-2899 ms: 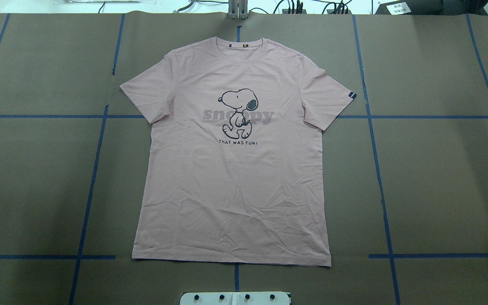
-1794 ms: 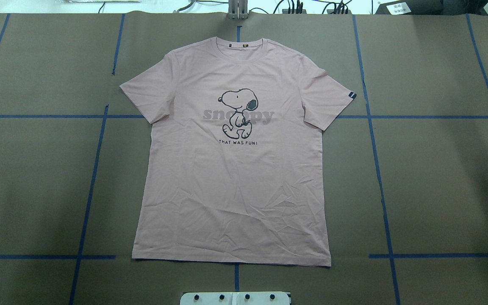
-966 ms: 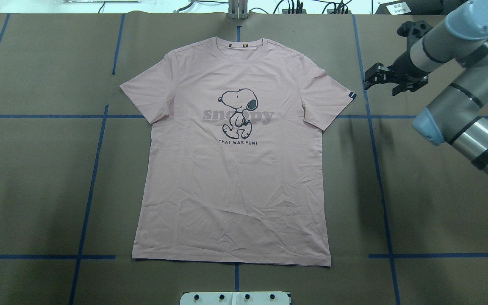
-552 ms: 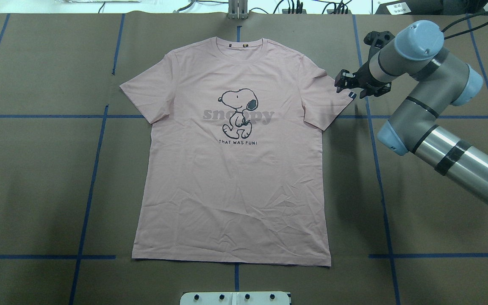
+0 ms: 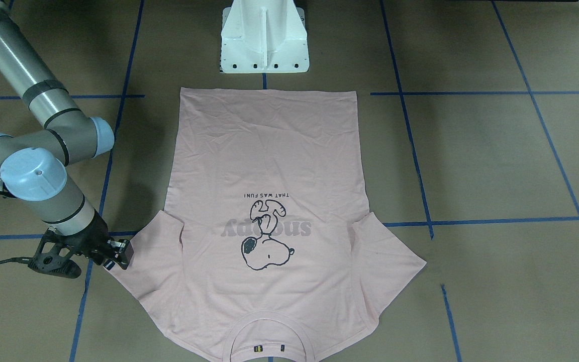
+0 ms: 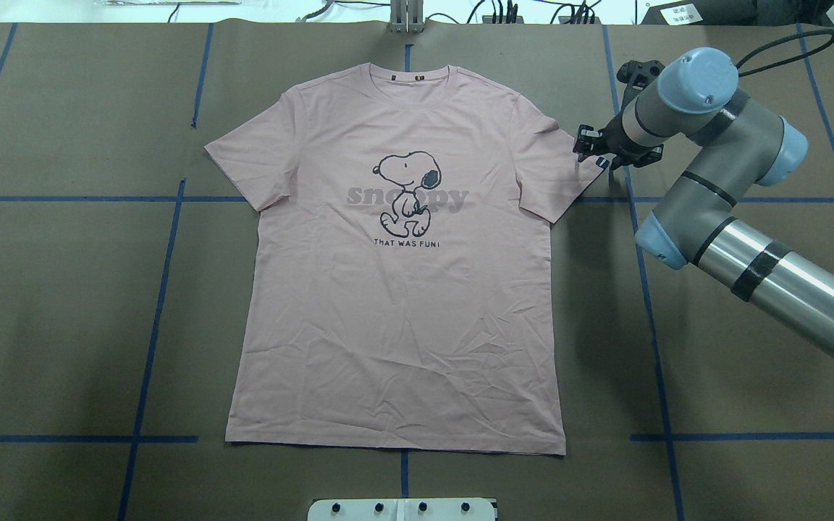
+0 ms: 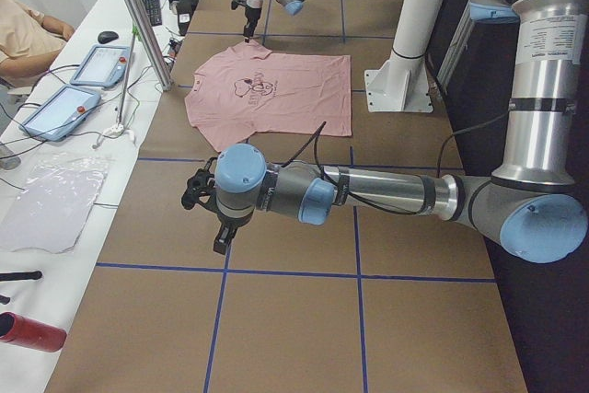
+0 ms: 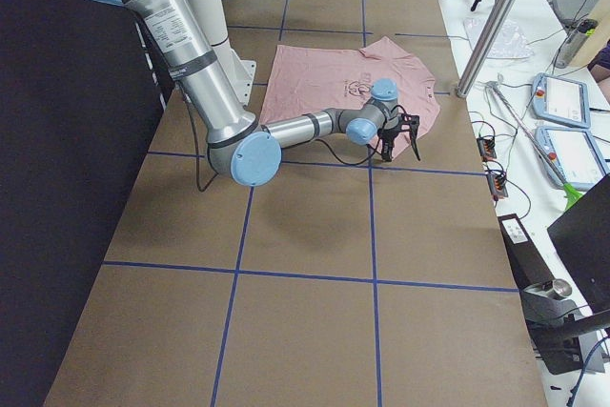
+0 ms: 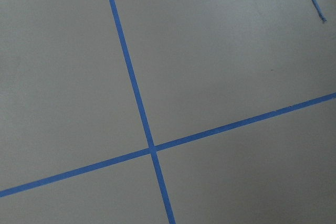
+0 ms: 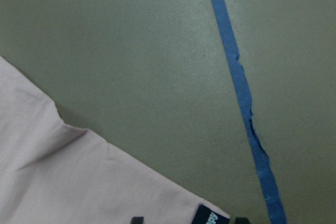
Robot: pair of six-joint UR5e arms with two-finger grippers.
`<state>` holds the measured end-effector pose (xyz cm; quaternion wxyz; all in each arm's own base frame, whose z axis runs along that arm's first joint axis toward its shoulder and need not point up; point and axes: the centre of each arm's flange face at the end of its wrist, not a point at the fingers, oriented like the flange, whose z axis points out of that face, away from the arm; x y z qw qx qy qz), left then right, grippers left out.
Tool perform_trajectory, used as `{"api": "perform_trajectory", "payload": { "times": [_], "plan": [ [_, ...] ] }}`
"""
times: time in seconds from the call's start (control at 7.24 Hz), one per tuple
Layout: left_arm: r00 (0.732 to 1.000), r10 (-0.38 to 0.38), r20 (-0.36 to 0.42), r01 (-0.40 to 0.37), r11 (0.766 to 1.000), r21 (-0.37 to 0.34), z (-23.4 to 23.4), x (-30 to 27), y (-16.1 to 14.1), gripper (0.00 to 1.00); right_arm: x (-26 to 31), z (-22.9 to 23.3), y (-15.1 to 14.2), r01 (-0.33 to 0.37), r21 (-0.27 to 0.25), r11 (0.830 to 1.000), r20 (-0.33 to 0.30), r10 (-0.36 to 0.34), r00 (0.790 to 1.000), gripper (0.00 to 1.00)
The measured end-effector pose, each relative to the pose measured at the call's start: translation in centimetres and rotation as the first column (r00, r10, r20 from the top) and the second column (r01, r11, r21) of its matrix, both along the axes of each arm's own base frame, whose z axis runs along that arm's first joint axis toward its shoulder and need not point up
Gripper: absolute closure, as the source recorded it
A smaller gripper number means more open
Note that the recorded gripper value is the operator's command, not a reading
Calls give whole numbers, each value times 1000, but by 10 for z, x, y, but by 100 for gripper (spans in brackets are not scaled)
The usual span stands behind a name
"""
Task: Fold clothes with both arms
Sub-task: 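Move the right gripper over the shirt's shoulder and sleeve area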
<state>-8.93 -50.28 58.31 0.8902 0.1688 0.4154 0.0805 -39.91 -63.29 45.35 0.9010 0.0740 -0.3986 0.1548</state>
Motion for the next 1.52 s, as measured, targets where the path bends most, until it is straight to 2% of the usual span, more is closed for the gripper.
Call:
{"api": "perform_trajectory", "payload": {
  "times": [0.14,0.55,0.97,1.24,1.52],
  "plan": [
    [1000,0,0,0,1000,0,0,0,2,0,0,3,0,-1,-3,1000,-4,1,1000,97],
    [1000,0,-1,0,1000,0,0,0,3,0,1,5,-2,-11,1,1000,-13,11,1000,100],
    [1000,0,-1,0,1000,1,-1,0,3,0,-3,-16,-6,-11,25,1000,7,11,1000,100],
    [1000,6,-19,-6,1000,4,-3,1,4,0,-32,-71,-11,-24,59,998,47,22,999,100],
    [999,8,-32,-8,1000,11,-7,2,8,0,-93,-124,-4,-83,61,995,57,80,995,100]
  ]
}}
